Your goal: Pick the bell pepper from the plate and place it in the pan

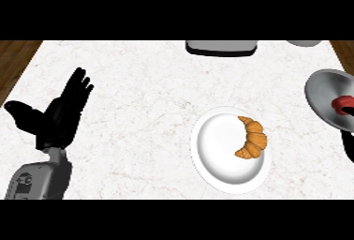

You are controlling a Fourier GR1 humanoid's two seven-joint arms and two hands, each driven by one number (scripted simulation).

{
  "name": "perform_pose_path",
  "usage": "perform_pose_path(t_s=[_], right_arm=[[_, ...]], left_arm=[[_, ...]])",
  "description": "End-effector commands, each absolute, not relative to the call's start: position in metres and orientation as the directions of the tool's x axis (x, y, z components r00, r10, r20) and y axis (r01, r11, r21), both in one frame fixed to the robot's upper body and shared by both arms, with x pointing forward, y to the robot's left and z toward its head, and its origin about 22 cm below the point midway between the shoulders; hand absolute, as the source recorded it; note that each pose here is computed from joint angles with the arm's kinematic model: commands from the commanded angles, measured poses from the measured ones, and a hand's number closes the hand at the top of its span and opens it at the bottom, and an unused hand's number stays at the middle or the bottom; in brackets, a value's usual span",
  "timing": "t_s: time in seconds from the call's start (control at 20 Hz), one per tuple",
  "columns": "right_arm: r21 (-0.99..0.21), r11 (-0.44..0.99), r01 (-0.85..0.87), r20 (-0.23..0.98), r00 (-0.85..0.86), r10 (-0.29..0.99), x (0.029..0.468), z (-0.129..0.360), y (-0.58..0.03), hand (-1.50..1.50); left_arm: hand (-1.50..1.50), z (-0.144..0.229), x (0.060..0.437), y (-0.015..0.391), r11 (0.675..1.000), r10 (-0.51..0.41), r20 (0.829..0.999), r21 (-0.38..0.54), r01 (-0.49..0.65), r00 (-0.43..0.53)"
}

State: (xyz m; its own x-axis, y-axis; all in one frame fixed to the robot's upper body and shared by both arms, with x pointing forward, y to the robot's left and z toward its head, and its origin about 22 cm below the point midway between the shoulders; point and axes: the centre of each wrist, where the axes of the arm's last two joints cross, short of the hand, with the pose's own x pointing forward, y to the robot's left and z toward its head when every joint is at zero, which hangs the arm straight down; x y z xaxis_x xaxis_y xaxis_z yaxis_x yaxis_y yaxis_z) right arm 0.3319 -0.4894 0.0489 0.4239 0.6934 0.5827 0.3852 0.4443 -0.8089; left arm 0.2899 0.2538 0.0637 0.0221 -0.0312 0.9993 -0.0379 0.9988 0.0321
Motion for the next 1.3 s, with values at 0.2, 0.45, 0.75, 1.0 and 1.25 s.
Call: perform_pose_path(t_s=[0.2, 0.45, 0.75, 1.0, 1.25], right_arm=[[-0.500, 0.608, 0.617, 0.850, 0.214, 0.481, 0.301, 0.057, -0.525, -1.50], [-0.343, 0.700, 0.626, 0.921, 0.080, 0.380, 0.248, 0.057, -0.567, -1.50], [-0.216, 0.805, 0.552, 0.960, -0.031, 0.279, 0.188, 0.049, -0.596, -1.50], [-0.260, 0.804, 0.535, 0.946, -0.024, 0.322, 0.155, 0.041, -0.606, -1.50], [-0.293, 0.771, 0.566, 0.936, 0.006, 0.352, 0.161, 0.034, -0.600, -1.50]], left_arm=[[0.00, 0.049, 0.279, 0.263, 0.998, -0.020, 0.999, 0.023, -0.056, 0.046], [0.00, 0.066, 0.286, 0.266, 0.996, -0.032, 0.998, 0.035, -0.088, 0.045], [0.00, 0.053, 0.281, 0.263, 0.994, -0.032, 0.998, 0.037, -0.106, 0.050], [0.00, 0.045, 0.282, 0.268, 0.996, -0.030, 0.998, 0.035, -0.086, 0.058], [0.00, 0.067, 0.290, 0.288, 0.995, -0.035, 0.999, 0.038, -0.088, 0.042]])
